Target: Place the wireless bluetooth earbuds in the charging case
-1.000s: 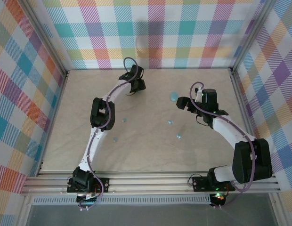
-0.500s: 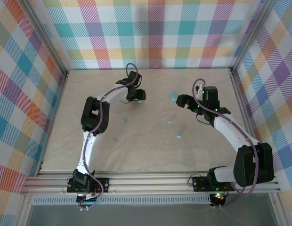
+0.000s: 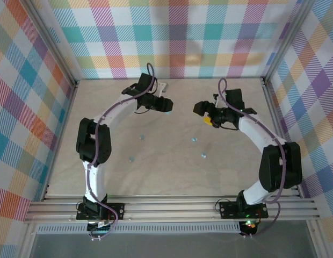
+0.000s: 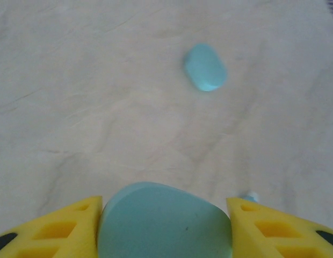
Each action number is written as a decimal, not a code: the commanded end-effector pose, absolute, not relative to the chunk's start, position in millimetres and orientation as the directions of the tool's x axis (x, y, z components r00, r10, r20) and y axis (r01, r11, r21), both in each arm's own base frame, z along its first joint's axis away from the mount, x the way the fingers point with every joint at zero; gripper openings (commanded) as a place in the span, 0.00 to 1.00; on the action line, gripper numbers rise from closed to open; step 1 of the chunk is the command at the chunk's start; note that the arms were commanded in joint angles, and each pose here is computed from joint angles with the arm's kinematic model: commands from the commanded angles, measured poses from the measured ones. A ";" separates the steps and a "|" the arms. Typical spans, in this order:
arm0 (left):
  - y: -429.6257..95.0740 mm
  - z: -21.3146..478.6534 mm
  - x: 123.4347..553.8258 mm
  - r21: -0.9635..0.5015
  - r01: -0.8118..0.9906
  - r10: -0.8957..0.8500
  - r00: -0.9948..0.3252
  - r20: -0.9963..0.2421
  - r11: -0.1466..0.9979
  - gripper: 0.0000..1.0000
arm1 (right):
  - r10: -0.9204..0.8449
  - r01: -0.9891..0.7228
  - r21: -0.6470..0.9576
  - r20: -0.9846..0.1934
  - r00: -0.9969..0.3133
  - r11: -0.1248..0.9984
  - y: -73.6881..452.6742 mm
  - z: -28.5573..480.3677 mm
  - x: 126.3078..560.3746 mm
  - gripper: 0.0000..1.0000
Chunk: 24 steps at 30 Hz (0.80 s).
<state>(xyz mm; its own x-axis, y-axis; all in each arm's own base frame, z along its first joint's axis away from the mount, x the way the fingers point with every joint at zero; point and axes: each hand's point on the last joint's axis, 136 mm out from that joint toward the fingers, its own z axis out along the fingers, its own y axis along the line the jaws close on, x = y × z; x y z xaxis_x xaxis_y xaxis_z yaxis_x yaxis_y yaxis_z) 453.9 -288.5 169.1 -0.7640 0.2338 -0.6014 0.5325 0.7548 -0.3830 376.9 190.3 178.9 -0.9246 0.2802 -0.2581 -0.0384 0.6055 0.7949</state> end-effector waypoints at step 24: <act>-305.6 187.4 396.2 -0.326 0.683 0.369 -0.664 -0.650 0.653 0.42 | 0.273 0.142 0.710 -0.073 -0.959 0.690 183.5 113.4 364.2 0.89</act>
